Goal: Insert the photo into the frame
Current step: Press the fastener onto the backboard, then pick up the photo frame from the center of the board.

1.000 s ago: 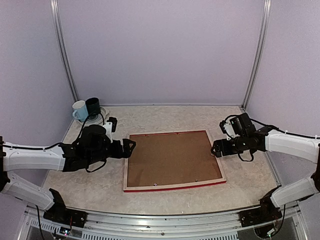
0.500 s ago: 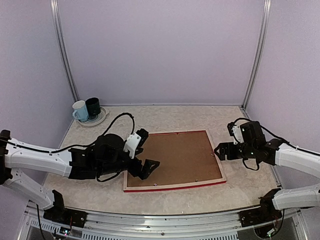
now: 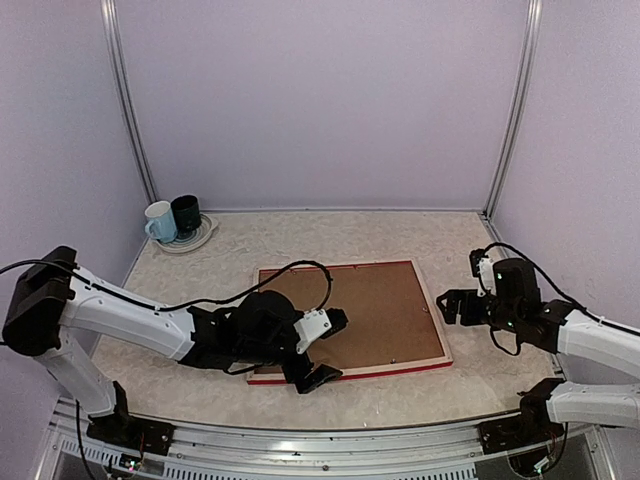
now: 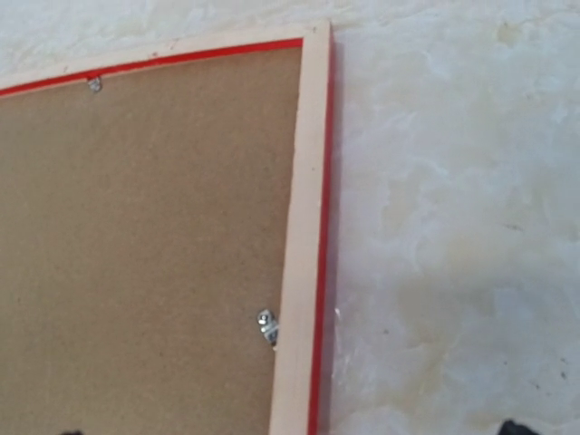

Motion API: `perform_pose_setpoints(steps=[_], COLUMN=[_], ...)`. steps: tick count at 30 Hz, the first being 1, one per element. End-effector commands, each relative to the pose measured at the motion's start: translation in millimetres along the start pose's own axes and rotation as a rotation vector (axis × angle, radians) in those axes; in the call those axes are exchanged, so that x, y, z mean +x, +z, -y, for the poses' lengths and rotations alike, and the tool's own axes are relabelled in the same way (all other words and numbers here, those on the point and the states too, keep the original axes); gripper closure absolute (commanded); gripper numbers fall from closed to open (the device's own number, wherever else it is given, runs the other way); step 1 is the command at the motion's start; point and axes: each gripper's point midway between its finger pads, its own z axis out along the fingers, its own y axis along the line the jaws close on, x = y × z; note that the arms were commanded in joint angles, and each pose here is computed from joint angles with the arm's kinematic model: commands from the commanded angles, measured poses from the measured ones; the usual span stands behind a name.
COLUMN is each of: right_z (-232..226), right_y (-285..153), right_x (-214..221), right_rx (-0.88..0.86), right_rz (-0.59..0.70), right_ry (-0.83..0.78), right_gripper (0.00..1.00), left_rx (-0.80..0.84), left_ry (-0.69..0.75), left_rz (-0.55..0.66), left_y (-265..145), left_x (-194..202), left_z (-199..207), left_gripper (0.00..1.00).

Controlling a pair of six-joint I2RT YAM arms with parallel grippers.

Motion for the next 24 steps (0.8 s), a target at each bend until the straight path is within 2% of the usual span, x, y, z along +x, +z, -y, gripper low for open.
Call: perform_pose_setpoints(steps=[1, 5, 12, 18, 24], right_z=[5, 3, 0, 0, 0], right_y=[-3, 1, 8, 8, 7], right_x=[-6, 0, 8, 8, 8], right_rx=[0.001, -0.019, -0.039, -0.040, -0.042], right_rz=[0.070, 0.068, 0.037, 0.050, 0.052], right_ry=[0.036, 0.039, 0.034, 0.033, 0.033], right_gripper=[0.01, 0.01, 0.01, 0.01, 0.01], left_rx=[0.042, 0.074, 0.162, 0.199, 0.196], left_ry=[0.076, 0.096, 0.126, 0.116, 0.089], left_rz=[0.033, 0.023, -0.001, -0.005, 0.008], left_y=[15, 28, 52, 63, 63], left_x=[-11, -1, 12, 19, 18], left_z=[11, 19, 31, 33, 24], left_gripper=[0.01, 0.01, 0.10, 0.28, 0.52])
